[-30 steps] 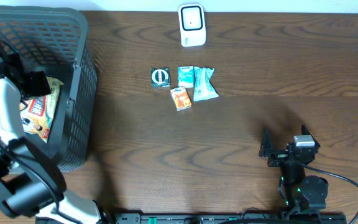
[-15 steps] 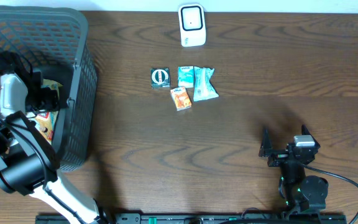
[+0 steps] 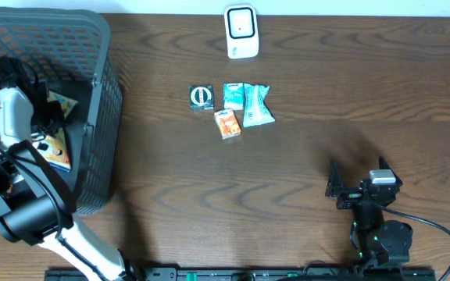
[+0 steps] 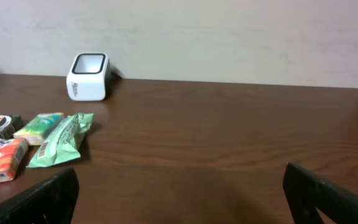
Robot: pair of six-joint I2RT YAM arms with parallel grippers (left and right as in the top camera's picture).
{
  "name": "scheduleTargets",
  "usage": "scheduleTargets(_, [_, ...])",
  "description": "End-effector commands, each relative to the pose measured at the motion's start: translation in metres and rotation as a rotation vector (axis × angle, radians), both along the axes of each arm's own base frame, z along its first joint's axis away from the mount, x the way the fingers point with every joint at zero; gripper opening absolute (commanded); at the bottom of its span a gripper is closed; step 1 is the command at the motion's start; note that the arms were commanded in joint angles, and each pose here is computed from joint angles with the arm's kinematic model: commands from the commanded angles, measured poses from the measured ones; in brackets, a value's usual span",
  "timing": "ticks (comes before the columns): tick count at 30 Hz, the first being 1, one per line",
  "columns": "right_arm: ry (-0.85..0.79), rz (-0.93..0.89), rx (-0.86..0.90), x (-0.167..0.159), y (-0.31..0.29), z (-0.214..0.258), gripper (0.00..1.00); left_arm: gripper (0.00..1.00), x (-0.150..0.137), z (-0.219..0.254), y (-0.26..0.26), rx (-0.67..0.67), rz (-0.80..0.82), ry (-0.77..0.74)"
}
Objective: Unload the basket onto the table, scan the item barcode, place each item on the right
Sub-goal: 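Lift the snack bag up out of the basket with the left gripper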
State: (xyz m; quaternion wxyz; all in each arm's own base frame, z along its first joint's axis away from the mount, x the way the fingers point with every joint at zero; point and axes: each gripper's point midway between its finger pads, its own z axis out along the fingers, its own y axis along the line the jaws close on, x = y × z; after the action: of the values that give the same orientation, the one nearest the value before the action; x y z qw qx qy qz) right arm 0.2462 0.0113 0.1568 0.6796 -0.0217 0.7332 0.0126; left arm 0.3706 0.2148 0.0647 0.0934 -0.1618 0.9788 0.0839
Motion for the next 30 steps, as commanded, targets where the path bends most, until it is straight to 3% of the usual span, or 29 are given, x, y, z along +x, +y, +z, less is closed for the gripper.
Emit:
scheduleTargets(1, [0.001, 0.004, 0.007, 0.0, 0.001, -0.001, 0.99, 0.07, 0.025, 0.081, -0.017, -0.011, 0.006, -0.243])
scheduleTargets(5, [0.001, 0.004, 0.007, 0.0, 0.001, -0.001, 0.99, 0.08, 0.025, 0.153, -0.031, 0.004, -0.008, -0.443])
scheduleTargets(12, [0.001, 0.004, 0.007, 0.0, 0.001, -0.001, 0.99, 0.07, -0.01, 0.283, -0.048, 0.082, 0.094, -0.805])
scheduleTargets(15, [0.001, 0.004, 0.007, 0.0, 0.001, -0.001, 0.99, 0.07, -0.03, 0.32, -0.058, 0.038, 0.199, -0.94])
scheduleTargets(18, [0.001, 0.004, 0.007, 0.0, 0.001, -0.001, 0.99, 0.08, -0.045, 0.346, -0.076, -0.105, 0.313, -1.06])
scheduleTargets(24, [0.001, 0.004, 0.007, 0.0, 0.001, -0.001, 0.99, 0.07, -0.037, 0.38, -0.171, -0.513, -0.082, -1.133])
scheduleTargets(30, [0.001, 0.004, 0.007, 0.0, 0.001, -0.001, 0.99, 0.07, -0.016, 0.365, -0.229, -0.678, -0.248, -1.037])
